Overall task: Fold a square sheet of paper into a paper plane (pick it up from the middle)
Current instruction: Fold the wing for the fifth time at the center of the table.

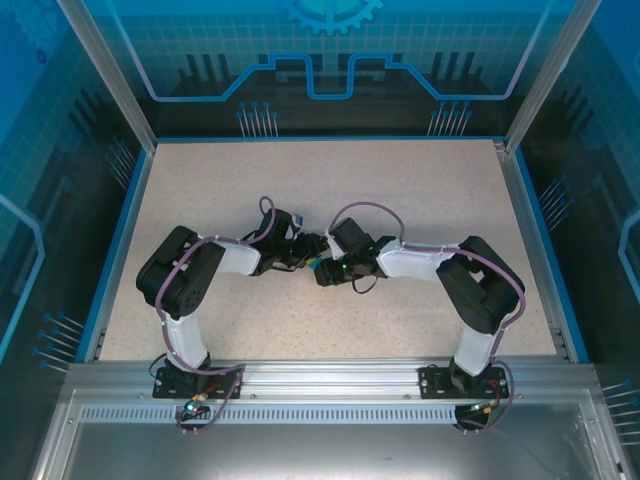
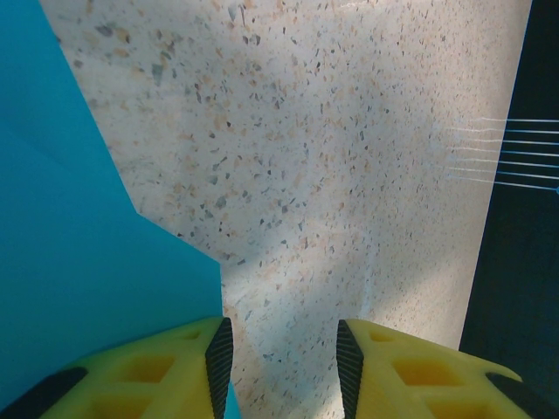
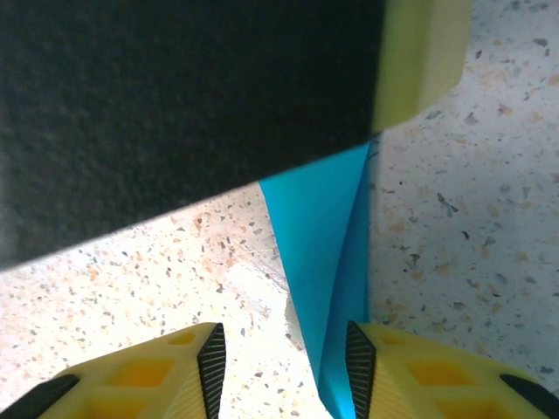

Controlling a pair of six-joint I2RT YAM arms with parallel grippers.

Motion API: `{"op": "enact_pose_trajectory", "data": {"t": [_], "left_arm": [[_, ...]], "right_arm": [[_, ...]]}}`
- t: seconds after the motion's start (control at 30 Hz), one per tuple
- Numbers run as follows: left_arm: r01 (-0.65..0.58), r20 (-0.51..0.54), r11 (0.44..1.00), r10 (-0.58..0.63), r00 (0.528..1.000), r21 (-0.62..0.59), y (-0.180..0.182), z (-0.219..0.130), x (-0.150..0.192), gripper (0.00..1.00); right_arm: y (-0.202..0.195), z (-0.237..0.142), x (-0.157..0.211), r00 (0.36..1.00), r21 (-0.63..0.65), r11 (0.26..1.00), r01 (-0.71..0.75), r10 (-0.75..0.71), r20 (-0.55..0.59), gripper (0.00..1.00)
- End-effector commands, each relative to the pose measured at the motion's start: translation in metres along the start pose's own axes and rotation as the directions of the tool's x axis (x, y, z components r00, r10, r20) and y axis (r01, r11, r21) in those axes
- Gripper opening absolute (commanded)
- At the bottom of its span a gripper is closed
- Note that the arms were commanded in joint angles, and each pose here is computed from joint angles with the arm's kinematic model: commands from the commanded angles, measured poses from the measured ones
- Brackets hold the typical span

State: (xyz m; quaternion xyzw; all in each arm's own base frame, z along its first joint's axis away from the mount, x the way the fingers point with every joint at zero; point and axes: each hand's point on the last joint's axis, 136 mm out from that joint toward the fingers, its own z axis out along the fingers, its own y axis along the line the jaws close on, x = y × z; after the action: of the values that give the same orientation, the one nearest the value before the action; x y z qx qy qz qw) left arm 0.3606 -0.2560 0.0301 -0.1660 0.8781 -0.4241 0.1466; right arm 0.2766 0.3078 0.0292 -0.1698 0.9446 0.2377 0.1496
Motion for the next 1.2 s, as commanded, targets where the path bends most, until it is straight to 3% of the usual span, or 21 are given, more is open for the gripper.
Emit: {"op": "enact_pose_trajectory", "data": {"t": [0.0,0.37,0.77,1.0,1.17], "left_arm": [[0.023,-0.033,0.996,-0.026,0.999,-0.091,0.028,0.002,0.008,0.4],[0.022,-0.035,0.996,-0.025,0.999,-0.092,0.029,0.002,0.009,0.4],[0.021,-0.041,0.995,-0.025,0.999,-0.098,0.032,0.001,0.012,0.4],[0.016,-0.038,0.995,-0.02,0.999,-0.095,0.03,0.0,0.011,0.4],[0.017,-0.04,0.995,-0.021,0.999,-0.095,0.03,0.001,0.011,0.4]], "right_arm": [[-0.007,0.008,0.008,0.998,0.077,0.995,0.057,-0.053,-0.045,0.42],[-0.024,0.008,0.016,0.996,0.186,0.979,0.081,-0.071,-0.062,0.38],[-0.014,0.004,0.008,0.996,0.15,0.985,0.089,-0.085,-0.031,0.4],[-0.029,-0.001,0.012,0.995,0.219,0.971,0.099,-0.094,-0.033,0.39],[-0.023,0.0,0.009,0.994,0.175,0.979,0.107,-0.102,-0.035,0.39]]}}
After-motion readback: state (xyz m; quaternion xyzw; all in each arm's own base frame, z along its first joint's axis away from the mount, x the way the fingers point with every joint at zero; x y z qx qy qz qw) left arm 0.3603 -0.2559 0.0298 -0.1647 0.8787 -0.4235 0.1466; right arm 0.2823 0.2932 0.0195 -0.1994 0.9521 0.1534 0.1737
